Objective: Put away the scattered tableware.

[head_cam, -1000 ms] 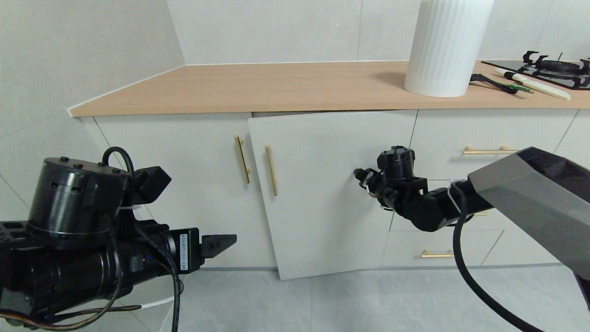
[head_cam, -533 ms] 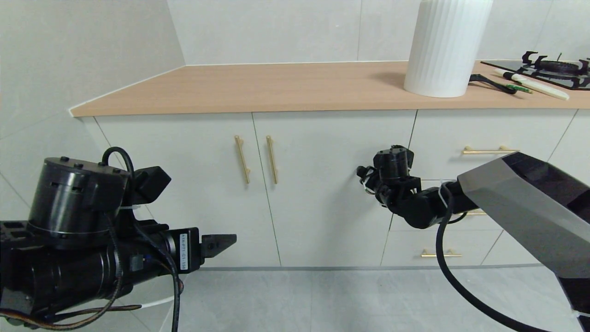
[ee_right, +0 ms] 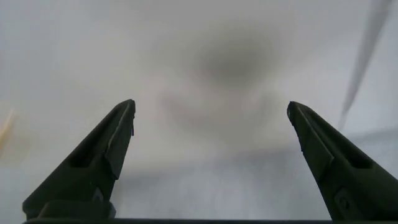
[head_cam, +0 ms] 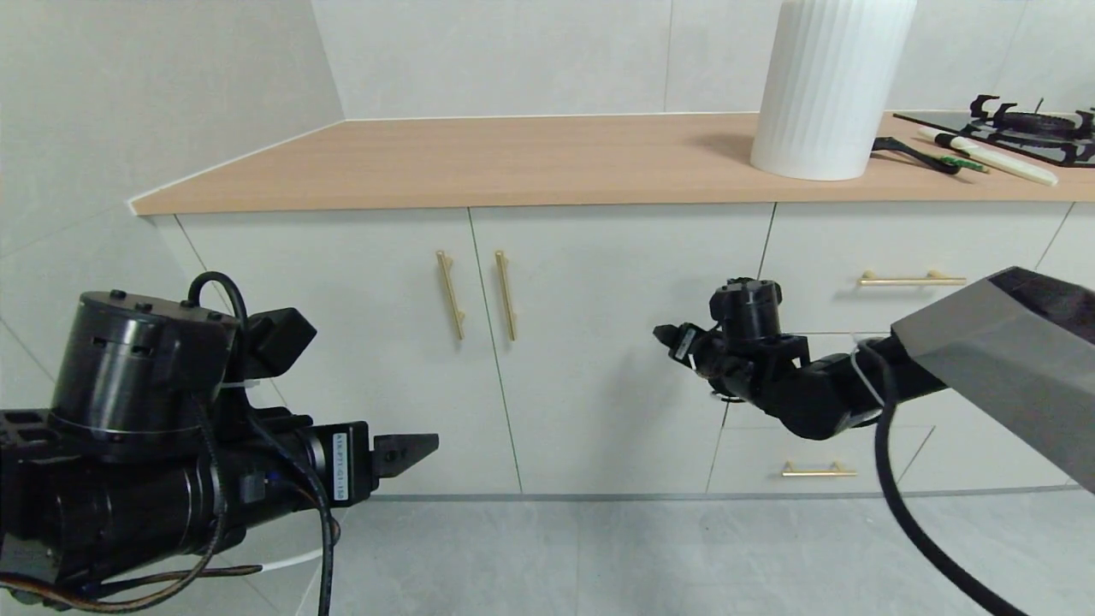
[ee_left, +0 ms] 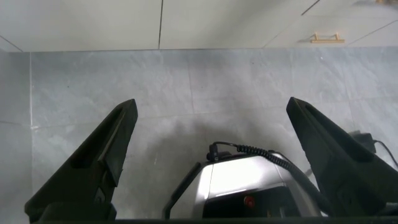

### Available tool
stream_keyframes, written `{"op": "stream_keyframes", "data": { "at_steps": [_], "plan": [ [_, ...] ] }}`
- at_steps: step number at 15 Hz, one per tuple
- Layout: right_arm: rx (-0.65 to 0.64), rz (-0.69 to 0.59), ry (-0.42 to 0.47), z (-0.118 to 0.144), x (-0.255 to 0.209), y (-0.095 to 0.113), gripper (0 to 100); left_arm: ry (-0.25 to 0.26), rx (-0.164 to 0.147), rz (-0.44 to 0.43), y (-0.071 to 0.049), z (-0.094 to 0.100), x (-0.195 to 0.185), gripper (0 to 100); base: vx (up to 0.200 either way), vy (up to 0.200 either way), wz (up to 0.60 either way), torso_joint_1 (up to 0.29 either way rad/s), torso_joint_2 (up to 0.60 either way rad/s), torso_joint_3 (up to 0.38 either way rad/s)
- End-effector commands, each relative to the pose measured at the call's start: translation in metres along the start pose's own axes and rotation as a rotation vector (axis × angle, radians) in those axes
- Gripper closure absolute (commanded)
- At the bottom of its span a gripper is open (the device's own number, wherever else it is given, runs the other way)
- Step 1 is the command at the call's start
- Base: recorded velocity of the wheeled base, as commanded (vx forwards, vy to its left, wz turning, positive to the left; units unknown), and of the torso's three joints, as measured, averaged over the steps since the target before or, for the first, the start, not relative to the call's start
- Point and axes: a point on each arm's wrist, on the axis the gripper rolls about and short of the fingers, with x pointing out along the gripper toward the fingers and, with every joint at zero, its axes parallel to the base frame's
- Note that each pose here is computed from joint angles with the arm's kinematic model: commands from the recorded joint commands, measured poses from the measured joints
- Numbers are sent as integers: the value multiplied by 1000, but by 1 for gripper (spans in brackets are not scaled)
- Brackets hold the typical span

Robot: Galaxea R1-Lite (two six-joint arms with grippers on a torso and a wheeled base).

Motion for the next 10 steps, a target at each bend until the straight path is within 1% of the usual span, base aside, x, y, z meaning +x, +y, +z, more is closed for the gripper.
{"op": "stream_keyframes", "data": {
  "at_steps": [1, 3, 4, 5, 7, 8, 9, 10],
  "plan": [
    [-27, 211, 150, 15, -68, 6, 0, -2, -1, 0, 0, 0, -1, 0, 0, 0, 0, 0, 0, 0],
    [-54, 226, 155, 17, -75, 6, 0, -8, -1, -2, 0, 1, -1, 0, 0, 0, 0, 0, 0, 0],
    [-69, 223, 143, 19, -78, 7, 0, -15, -2, -5, 0, 2, -3, 0, 0, 0, 0, 0, 0, 0],
    [-82, 220, 129, 21, -82, 7, 0, -22, -3, -8, 0, 2, -5, 0, 0, 0, 0, 0, 0, 0],
    [-157, 200, 70, 30, -98, 8, 0, -59, 3, -3, 0, 5, -9, 0, 0, 0, 0, 0, 0, 0],
    [-187, 186, 33, 36, -109, 9, 0, -92, 7, 3, 0, 7, -11, 0, 0, 0, 0, 0, 0, 0],
    [-218, 171, -7, 42, -126, 9, 0, -157, 15, 25, 0, 12, -18, 0, 0, 0, 0, 0, 0, 0],
    [-250, 164, -48, 49, -144, 8, 0, -215, 27, 56, 3, 17, -24, 0, 0, 0, 0, 0, 0, 0]
  ]
}}
